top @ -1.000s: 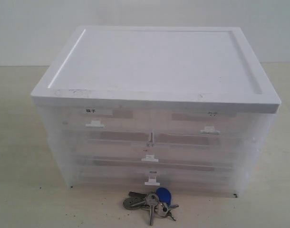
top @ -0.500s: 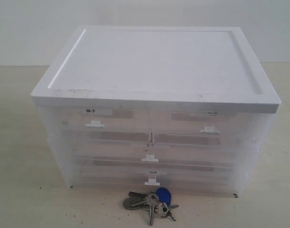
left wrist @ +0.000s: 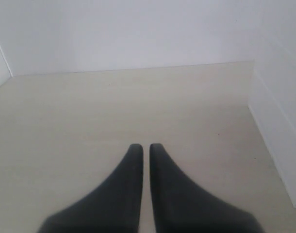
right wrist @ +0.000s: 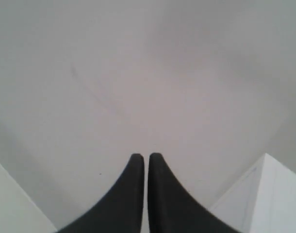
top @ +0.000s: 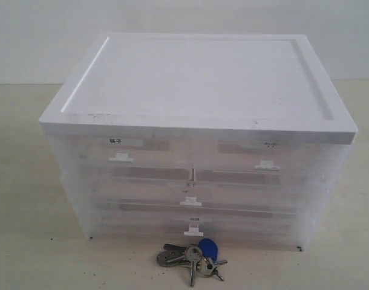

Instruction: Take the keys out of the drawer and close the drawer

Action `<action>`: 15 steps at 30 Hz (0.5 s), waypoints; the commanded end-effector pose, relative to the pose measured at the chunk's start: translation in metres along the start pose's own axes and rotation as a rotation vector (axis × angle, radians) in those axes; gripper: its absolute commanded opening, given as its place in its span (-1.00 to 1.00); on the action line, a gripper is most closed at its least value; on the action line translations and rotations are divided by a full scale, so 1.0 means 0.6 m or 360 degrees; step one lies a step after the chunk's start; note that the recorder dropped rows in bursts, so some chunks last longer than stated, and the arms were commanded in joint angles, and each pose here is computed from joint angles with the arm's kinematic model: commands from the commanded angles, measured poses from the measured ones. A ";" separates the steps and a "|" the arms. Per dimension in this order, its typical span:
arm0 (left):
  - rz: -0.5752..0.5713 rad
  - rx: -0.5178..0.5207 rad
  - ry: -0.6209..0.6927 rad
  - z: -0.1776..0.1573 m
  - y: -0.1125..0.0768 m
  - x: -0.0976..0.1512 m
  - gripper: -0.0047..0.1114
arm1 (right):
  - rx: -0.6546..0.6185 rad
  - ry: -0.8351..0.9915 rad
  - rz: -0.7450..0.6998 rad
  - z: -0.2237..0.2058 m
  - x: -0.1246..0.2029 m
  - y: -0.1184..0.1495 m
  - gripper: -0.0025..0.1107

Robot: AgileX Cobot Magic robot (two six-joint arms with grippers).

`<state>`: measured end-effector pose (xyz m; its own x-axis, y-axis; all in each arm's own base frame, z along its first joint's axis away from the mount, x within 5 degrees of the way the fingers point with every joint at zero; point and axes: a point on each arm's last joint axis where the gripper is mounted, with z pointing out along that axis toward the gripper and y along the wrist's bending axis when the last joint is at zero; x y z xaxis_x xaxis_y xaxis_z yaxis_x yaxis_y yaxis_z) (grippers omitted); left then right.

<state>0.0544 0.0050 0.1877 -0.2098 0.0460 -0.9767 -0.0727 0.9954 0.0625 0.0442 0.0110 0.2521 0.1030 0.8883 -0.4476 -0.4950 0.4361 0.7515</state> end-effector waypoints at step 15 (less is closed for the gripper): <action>-0.0010 0.0002 -0.0002 0.000 0.000 0.002 -0.84 | 0.0677 0.0961 -0.1986 -0.037 0.031 -0.095 -0.96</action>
<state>0.0544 0.0050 0.1877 -0.2098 0.0460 -0.9767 -0.0727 0.9954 0.0625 0.0567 0.0016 0.2036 -0.0269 -0.1925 -0.9809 -0.0464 0.9805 -0.1911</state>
